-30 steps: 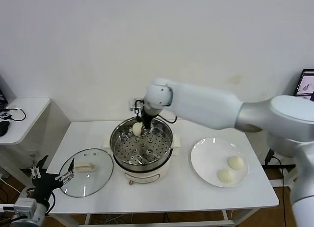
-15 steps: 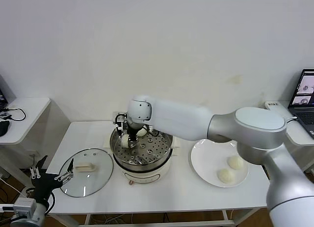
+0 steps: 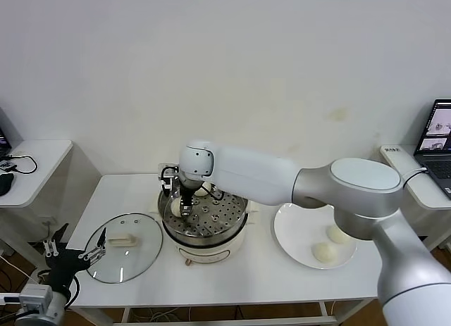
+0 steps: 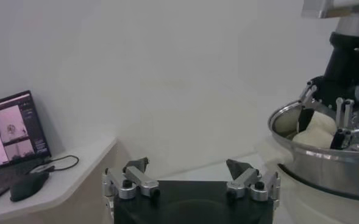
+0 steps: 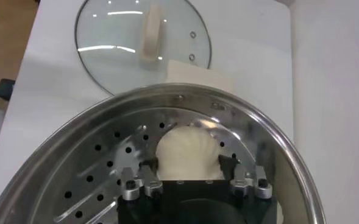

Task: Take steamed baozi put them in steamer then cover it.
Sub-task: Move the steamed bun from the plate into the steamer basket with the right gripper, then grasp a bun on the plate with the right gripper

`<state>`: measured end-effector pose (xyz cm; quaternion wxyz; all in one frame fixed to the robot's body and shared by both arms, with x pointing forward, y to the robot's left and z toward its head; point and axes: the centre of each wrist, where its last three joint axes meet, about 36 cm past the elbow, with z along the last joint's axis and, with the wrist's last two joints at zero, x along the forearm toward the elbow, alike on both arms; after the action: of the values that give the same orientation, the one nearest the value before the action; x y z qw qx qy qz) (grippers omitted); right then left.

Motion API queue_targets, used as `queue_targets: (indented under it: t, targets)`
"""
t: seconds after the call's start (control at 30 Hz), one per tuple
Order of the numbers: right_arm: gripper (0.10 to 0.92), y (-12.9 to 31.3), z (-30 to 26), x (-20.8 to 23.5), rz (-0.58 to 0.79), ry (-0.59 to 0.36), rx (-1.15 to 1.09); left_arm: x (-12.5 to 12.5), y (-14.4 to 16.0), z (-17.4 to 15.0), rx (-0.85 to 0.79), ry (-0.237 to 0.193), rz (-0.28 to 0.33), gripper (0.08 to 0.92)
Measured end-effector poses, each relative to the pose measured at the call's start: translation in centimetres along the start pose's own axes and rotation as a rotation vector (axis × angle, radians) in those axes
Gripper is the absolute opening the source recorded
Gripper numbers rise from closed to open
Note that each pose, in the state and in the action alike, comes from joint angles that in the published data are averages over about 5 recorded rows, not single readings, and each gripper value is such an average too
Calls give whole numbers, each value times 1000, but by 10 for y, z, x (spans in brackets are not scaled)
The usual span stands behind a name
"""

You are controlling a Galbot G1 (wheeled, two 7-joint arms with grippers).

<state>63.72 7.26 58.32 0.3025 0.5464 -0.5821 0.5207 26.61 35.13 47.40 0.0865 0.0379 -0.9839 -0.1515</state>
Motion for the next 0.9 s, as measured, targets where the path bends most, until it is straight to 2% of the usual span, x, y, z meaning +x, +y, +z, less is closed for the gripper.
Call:
queue_targets:
  t: [0.17, 0.43, 0.67, 0.9]
  targets:
    - [822, -6, 10, 22, 5, 10, 28, 1, 0, -2, -2, -5, 1, 823]
    - [823, -18, 55, 83, 8, 48, 100, 1, 0, -5, -4, -13, 5, 823]
    - [823, -14, 122, 139, 0, 86, 131, 2, -3, -8, -9, -15, 19, 823]
    - [823, 11, 205, 175, -15, 123, 128, 4, -7, -8, -11, -8, 33, 823]
